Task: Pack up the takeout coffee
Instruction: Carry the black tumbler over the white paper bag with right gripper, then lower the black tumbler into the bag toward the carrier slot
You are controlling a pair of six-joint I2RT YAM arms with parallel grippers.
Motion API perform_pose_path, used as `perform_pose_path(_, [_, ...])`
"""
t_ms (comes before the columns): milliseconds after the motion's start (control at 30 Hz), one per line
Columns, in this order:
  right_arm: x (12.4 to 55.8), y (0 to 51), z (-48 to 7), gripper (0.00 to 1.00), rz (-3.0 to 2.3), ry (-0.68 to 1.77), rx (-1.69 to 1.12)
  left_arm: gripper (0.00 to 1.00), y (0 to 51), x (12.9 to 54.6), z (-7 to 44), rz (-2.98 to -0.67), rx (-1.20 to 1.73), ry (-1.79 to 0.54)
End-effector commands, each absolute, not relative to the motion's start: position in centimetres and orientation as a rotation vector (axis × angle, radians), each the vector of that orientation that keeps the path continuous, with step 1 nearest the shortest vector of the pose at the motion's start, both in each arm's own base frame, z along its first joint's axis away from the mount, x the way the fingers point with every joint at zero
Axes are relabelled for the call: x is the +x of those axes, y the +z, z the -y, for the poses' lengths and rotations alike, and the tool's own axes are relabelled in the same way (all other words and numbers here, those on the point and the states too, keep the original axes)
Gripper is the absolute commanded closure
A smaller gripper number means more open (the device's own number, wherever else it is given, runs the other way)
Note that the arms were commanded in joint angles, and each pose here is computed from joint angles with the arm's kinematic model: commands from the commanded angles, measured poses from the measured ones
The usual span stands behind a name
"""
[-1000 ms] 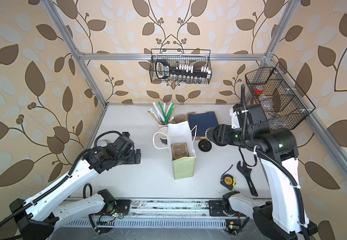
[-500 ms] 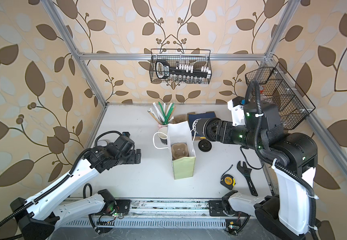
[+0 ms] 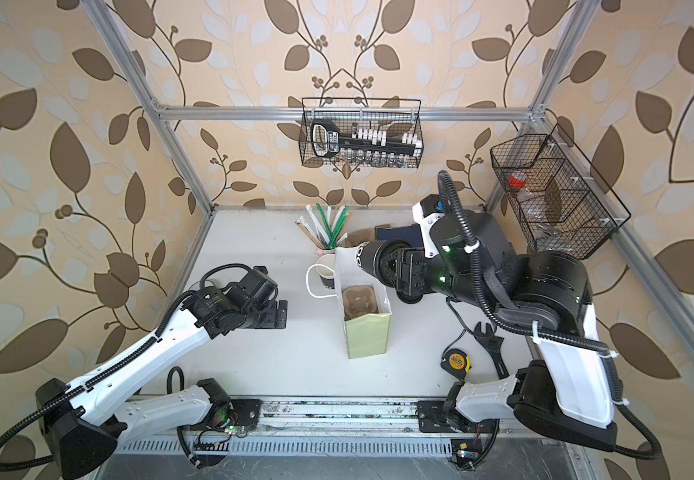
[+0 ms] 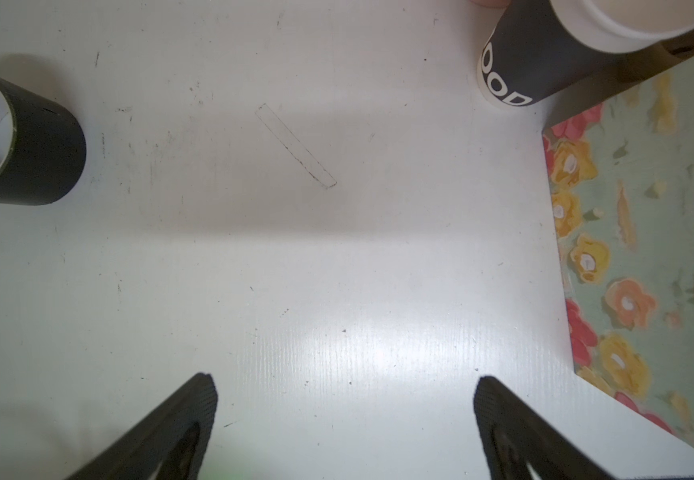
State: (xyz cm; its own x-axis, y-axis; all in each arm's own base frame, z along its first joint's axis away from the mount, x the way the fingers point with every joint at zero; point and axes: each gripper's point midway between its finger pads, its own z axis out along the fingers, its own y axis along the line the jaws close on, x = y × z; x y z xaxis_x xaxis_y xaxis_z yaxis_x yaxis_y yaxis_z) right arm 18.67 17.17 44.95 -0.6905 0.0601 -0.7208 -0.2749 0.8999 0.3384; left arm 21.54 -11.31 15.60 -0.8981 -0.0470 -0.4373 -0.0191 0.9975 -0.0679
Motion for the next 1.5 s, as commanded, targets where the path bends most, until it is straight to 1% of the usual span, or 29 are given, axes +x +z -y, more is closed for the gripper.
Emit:
perform_pose_path(0, [19.5, 42.7, -17.1, 1.00, -2.338, 0.423, -0.104, 0.01, 15.8, 21.6, 11.1, -2.691, -0.071, -0.083])
perform_pose_path(133, [20.3, 40.6, -18.3, 1.00, -2.398, 0.355, -0.134, 0.01, 15.9, 21.7, 11.0, -2.682, -0.073, -0.084])
perform_pose_path(367, [20.8, 37.7, -21.1, 1.00, -2.506, 0.325, -0.231, 0.01, 16.0, 21.6, 11.0, -2.680, -0.069, -0.082])
perform_pose_path(700, [21.2, 31.5, -21.1, 1.00, -2.734, 0.246, -0.312, 0.01, 16.4, 21.6, 11.0, -2.665, -0.067, -0.104])
perform_pose_path(967, [22.3, 27.9, -20.8, 1.00, -2.858, 0.167, -0.343, 0.01, 16.5, 21.6, 11.0, -2.663, -0.064, -0.108])
perform_pose_path(1300, [23.0, 25.0, -21.9, 1.00, -2.949, 0.105, -0.393, 0.01, 16.5, 21.6, 10.9, -2.661, -0.063, -0.108])
perform_pose_path(1467, [23.4, 24.1, -21.8, 1.00, -2.965, 0.053, -0.373, 0.01, 16.6, 21.6, 11.0, -2.658, -0.064, -0.112])
